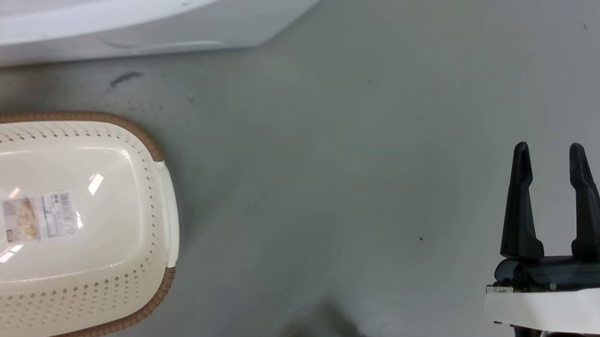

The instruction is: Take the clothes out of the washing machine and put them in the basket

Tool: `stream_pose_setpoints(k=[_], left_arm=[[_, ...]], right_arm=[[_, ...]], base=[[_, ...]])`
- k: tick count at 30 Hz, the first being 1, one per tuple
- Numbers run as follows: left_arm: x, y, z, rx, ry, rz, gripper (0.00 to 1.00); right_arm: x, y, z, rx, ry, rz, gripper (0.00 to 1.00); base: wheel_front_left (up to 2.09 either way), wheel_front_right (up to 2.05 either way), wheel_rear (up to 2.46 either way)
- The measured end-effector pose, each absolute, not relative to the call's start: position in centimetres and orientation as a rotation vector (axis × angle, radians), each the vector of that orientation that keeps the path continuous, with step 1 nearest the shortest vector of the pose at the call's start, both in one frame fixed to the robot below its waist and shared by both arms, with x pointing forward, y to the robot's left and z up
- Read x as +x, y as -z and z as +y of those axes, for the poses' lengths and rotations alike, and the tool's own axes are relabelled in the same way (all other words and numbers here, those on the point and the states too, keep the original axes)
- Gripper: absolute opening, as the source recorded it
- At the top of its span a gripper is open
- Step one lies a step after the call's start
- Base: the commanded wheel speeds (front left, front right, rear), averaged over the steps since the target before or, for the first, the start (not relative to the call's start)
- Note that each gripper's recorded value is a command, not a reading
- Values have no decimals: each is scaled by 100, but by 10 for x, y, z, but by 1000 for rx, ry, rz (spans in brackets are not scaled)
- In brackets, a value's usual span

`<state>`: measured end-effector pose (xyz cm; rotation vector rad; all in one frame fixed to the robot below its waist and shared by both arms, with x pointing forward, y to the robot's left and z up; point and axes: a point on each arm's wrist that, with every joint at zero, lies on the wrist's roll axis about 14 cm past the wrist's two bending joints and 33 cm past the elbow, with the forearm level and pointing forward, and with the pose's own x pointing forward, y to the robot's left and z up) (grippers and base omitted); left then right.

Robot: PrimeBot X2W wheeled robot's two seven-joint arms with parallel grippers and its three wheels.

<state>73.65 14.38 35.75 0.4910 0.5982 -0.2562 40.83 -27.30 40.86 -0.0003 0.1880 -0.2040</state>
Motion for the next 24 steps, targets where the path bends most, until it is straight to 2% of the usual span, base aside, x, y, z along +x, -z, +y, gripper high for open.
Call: stream_pose_setpoints(k=[2, 5, 16, 20, 21, 22, 24], left_arm=[[751, -339, 153, 471, 221, 710, 100], [760, -328, 158, 472, 201, 770, 100], [750, -281, 176, 498, 169, 975, 100], [748, -278, 175, 489, 175, 1000, 100], [747, -278, 175, 490, 176, 1008, 87], [746, -277, 175, 486, 178, 1015, 0], [746, -277, 174, 478, 182, 1019, 0]], right_arm=[[406, -397, -278, -11, 219, 224, 100], [403, -389, -281, -10, 231, 253, 100], [399, -370, -282, -8, 241, 308, 100], [399, -368, -282, -4, 243, 312, 100], [399, -368, -282, -3, 243, 313, 100], [399, -367, -282, -3, 244, 313, 100], [399, -367, -283, -3, 245, 313, 100]], base=[[0, 0, 0], [0, 0, 0], [0, 0, 0], [0, 0, 0], [0, 0, 0], [0, 0, 0], [0, 0, 0]])
